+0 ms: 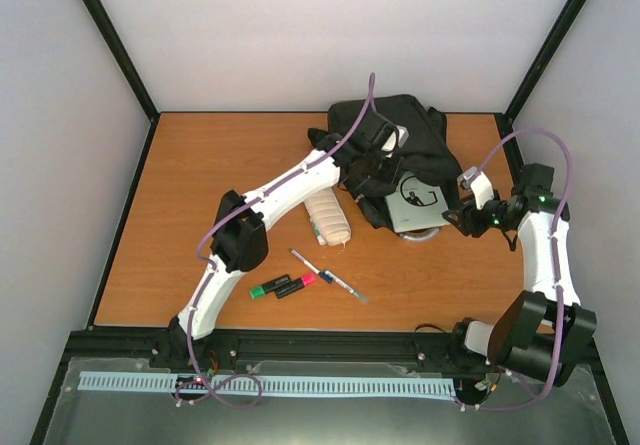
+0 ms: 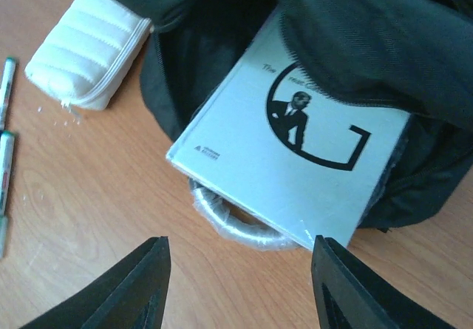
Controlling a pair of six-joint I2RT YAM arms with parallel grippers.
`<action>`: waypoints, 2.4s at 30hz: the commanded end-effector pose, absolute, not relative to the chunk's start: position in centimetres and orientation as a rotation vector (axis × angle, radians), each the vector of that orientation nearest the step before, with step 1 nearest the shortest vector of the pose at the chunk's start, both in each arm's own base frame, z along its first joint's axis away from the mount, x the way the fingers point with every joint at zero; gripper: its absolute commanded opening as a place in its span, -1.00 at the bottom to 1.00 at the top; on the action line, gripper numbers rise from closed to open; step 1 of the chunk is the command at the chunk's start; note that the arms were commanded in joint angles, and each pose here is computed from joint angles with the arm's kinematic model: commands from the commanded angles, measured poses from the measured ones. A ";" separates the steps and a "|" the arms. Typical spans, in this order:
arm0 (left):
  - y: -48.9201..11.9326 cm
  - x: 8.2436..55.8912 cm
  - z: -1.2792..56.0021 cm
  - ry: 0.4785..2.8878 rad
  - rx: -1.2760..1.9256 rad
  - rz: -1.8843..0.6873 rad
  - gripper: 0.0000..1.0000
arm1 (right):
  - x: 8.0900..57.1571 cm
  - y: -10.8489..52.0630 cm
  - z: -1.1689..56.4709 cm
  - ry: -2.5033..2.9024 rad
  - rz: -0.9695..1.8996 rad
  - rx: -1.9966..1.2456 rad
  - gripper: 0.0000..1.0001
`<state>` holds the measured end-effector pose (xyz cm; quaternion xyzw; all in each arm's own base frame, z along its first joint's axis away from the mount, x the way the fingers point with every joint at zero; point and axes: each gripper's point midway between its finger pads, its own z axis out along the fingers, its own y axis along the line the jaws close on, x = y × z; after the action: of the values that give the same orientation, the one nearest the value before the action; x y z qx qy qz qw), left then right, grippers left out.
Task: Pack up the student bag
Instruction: Place the book in the student bag.
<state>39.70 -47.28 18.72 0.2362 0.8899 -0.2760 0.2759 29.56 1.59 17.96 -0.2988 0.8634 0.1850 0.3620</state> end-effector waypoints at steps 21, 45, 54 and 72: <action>-47.7 39.2 23.0 2.301 0.559 -0.875 -0.98 | 26.1 0.8 13.4 2.207 0.000 -1.114 -0.12; -47.1 37.2 27.4 2.253 0.648 -0.931 -0.98 | 30.5 3.3 9.9 1.992 -0.319 -1.574 0.22; -46.7 37.0 26.9 2.266 0.675 -0.896 -0.98 | 31.0 4.4 8.5 1.962 -0.375 -1.687 0.13; -46.8 37.0 27.0 2.254 0.694 -0.903 -0.98 | 34.5 4.4 8.2 1.969 -0.446 -1.586 -0.11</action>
<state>37.71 -46.42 19.51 0.2445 0.8912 -0.2891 0.2497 31.81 4.06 6.34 -0.6134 0.7398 -0.1364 0.2403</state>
